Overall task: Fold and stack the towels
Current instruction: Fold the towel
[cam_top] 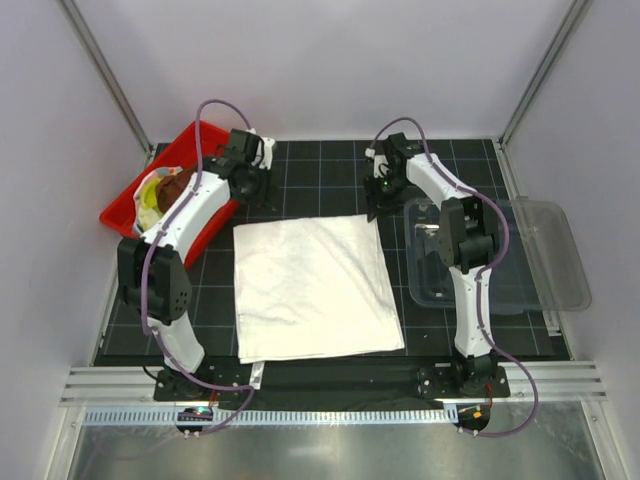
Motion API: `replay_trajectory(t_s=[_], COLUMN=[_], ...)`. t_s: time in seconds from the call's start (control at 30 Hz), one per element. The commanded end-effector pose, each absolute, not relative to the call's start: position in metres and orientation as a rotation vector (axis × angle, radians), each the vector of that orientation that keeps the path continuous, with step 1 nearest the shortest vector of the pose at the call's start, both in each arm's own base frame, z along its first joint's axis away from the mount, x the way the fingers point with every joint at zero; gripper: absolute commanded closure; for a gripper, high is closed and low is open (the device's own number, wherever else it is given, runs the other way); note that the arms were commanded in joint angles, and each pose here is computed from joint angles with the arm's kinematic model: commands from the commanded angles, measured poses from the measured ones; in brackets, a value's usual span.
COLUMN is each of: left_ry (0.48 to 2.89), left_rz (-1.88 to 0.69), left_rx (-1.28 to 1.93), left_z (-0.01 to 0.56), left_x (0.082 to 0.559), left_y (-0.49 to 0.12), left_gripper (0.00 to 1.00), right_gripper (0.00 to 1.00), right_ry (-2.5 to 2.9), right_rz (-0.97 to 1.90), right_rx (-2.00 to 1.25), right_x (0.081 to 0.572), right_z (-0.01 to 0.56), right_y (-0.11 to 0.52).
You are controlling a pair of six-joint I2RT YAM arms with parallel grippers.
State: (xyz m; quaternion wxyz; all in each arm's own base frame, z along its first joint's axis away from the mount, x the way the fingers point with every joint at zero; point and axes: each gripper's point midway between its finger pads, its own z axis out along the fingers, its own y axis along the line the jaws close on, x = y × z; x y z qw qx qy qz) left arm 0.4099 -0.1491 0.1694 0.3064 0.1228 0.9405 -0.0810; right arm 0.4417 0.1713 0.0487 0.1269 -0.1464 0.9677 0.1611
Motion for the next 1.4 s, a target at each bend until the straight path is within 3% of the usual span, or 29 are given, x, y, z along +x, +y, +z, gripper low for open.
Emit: replay_trajectory(t_s=[0.0,0.17,0.33,0.73,0.83,0.87,0.93,1.0,1.17,1.37], left_ry=[2.573,2.57,2.695,2.775,2.758,2.75,2.723,2.694,2.672,2.701], left_rz=[-0.179,-0.487,-0.446,-0.371,-0.38,-0.377,-0.397,-0.388,-0.475,-0.53], left_rx=[0.459,0.352,0.175,0.005,0.002,0.011,0.058,0.108,0.146,0.038], left_z=[0.15,0.131,0.086,0.059,0.067,0.07,0.083,0.09,0.101,0.075], left_x=[0.401,0.373,0.348,0.325,0.321,0.319,0.311,0.303,0.268,0.246], left_y=[-0.142,-0.19,-0.181,-0.167,-0.167,-0.169,-0.18,-0.19,-0.225,-0.223], left_gripper=[0.33,0.35,0.35,0.37,0.37,0.37,0.37,0.37,0.37,0.38], right_gripper=[0.53,0.56,0.61,0.74,0.83,0.92,0.95,0.93,0.75,0.71], right_ry=[2.784,2.775,2.863,2.808,2.805,2.803,2.798,2.796,2.807,2.828], right_rz=[0.468,0.52,0.448,0.493,0.487,0.464,0.468,0.503,0.506,0.515], right_rx=[-0.422,-0.257,-0.157,-0.084,-0.085,-0.081,-0.082,-0.094,-0.082,-0.061], right_x=[0.447,0.445,0.439,0.436,0.438,0.439,0.44,0.438,0.436,0.431], right_z=[0.079,0.092,0.078,0.071,0.07,0.07,0.072,0.074,0.074,0.067], right_y=[0.167,0.174,0.165,0.17,0.169,0.166,0.166,0.17,0.17,0.171])
